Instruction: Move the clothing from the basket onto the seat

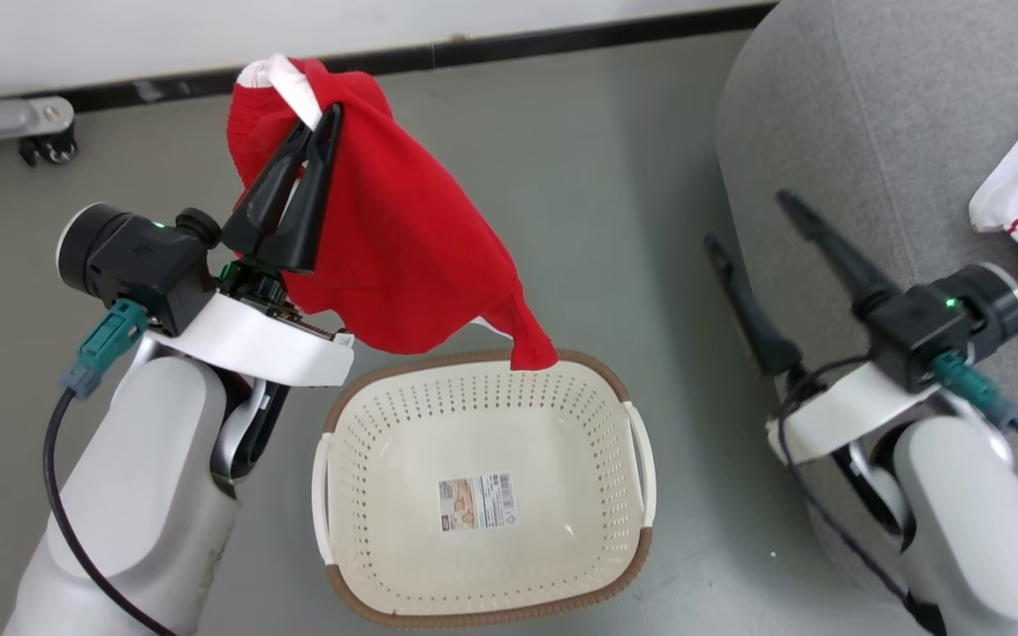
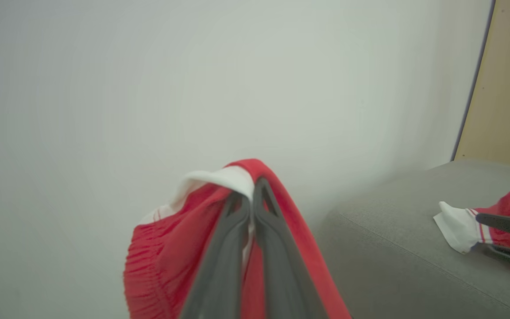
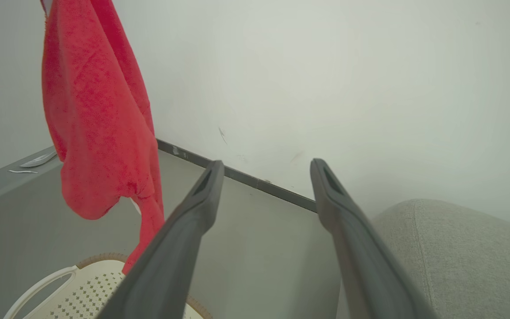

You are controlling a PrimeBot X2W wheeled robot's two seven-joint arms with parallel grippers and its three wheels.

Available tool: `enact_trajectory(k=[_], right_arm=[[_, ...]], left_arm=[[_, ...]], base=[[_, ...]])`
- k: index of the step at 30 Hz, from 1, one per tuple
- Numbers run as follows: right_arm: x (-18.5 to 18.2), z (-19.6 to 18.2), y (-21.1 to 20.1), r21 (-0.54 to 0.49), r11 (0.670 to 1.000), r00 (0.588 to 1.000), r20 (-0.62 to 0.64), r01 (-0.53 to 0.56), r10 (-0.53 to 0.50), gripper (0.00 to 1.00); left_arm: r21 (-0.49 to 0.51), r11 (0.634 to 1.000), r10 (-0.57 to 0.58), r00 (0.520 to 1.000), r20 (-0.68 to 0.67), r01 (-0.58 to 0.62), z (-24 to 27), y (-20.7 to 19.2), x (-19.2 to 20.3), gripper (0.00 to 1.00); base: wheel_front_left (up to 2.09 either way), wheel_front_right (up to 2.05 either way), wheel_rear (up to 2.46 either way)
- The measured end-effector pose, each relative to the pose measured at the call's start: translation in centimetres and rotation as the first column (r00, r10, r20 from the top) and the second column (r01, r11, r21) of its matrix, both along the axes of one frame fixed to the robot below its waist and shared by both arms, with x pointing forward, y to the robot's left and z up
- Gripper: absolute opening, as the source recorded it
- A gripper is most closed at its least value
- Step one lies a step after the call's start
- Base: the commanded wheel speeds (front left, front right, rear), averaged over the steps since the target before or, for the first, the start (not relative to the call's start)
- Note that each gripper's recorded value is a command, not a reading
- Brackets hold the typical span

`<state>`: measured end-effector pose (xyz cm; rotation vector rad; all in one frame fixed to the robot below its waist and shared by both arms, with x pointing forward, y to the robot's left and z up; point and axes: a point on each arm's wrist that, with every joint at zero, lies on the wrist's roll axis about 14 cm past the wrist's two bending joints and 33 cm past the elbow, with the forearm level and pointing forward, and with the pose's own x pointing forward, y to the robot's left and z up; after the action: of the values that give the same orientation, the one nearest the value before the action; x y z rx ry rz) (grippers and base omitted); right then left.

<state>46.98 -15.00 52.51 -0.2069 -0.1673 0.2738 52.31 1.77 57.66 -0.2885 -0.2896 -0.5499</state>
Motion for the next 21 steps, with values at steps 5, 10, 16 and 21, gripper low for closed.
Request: enact_trajectory(k=[5, 10, 16, 21], right_arm=[[-2.0, -0.2, 2.4, -0.039, 0.995, 0.995, -0.017, -0.096, 0.095, 1.00], [-3.9, -0.1, 4.4, -0.072, 0.982, 0.984, -0.024, -0.175, 0.174, 1.00], [-5.6, 0.0, 5.0, -0.107, 0.971, 0.976, -0.032, -0.216, 0.214, 1.00], [-7.5, -0.4, 6.5, -0.119, 0.955, 0.962, -0.052, -0.273, 0.268, 1.00]], left_arm=[[-0.005, 1.000, 0.009, 0.999, 0.042, -0.008, 2.2, 0.5, -1.2, 0.00], [-0.006, 1.000, 0.011, 0.995, 0.095, -0.010, 4.6, 0.7, -2.4, 0.00], [-0.006, 1.000, 0.013, 0.992, 0.128, -0.012, 6.3, 1.0, -4.2, 0.00], [-0.009, 1.000, 0.007, 0.984, 0.179, -0.005, 8.5, 0.9, -5.6, 0.00]], base=[[0.00, 0.00, 0.00], [0.00, 0.00, 0.00], [0.00, 0.00, 0.00], [0.00, 0.00, 0.00]])
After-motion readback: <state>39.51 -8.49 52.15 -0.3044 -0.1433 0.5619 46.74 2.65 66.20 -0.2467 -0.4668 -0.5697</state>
